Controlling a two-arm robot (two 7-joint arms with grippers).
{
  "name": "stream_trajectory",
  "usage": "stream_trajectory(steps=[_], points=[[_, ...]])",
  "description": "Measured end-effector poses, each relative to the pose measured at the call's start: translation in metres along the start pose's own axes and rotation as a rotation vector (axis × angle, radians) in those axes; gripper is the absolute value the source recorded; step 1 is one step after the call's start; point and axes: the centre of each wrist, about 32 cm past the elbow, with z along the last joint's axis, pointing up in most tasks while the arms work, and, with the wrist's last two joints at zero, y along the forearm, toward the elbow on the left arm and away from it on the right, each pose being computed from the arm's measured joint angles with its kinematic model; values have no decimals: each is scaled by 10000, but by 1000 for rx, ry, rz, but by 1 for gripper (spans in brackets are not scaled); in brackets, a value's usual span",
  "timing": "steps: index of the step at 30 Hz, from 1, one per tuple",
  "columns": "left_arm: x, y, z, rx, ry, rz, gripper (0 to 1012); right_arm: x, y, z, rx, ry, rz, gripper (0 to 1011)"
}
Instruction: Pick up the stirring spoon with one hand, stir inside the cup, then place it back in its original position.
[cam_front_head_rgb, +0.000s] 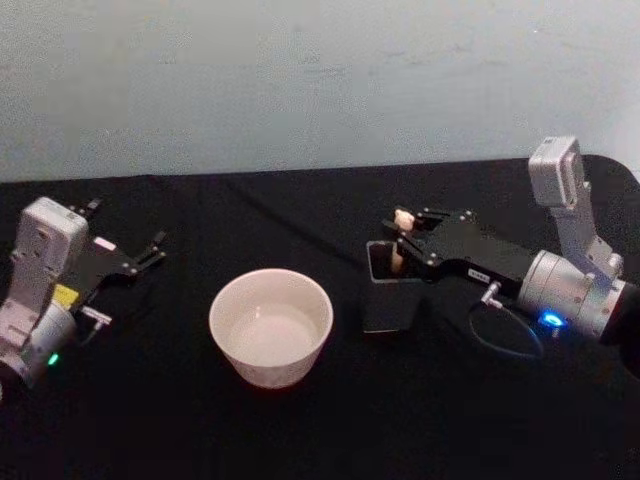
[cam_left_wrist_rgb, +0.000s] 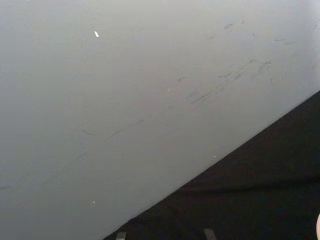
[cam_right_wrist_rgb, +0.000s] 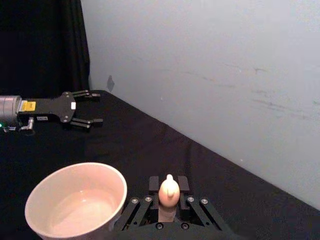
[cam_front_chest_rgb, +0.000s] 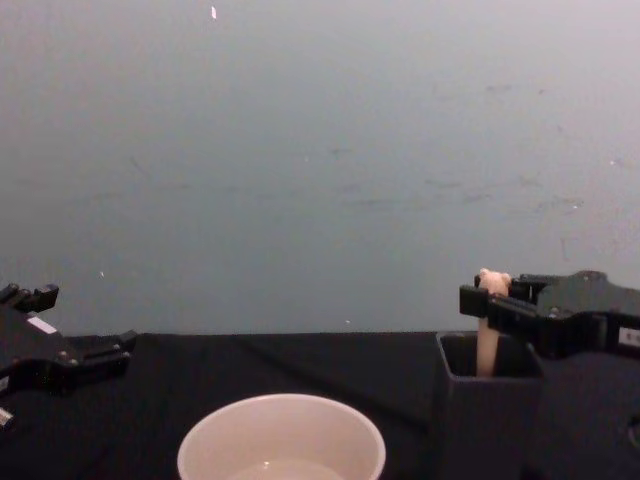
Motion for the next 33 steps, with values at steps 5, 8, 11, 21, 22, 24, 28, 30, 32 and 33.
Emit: stream_trajectory(steps=[5,8,11,21,22,24,28,30,32,33], points=[[0,0,0,0,0,0,1001,-8,1,-14,-12,-1,-5,214],[0,0,0,0,0,0,1001,-8,1,-14,-11,-1,-4,214],[0,0,0,0,0,0,1001,-7,0,-13,-11,-1,-4,214],[0,0,0,0,0,0,1001,-4,-2,-10,-9,-1,-4,300],[0,0,0,0,0,0,1001,-3,-3,-10,-8,-1,-4,321],[0,0,0,0,0,0,1001,-3,-3,-9,-8,-1,-4,390],[0,0,0,0,0,0,1001,-2,-3,-8,-7,-1,-4,520],[0,0,0,0,0,0,1001,-2,-3,-7,-6,-1,-3,594],[0,0,0,0,0,0,1002,-3,-3,-6,-6,-1,-3,683],[0,0,0,0,0,0,1000,-3,-3,-6,-5,-1,-3,683]])
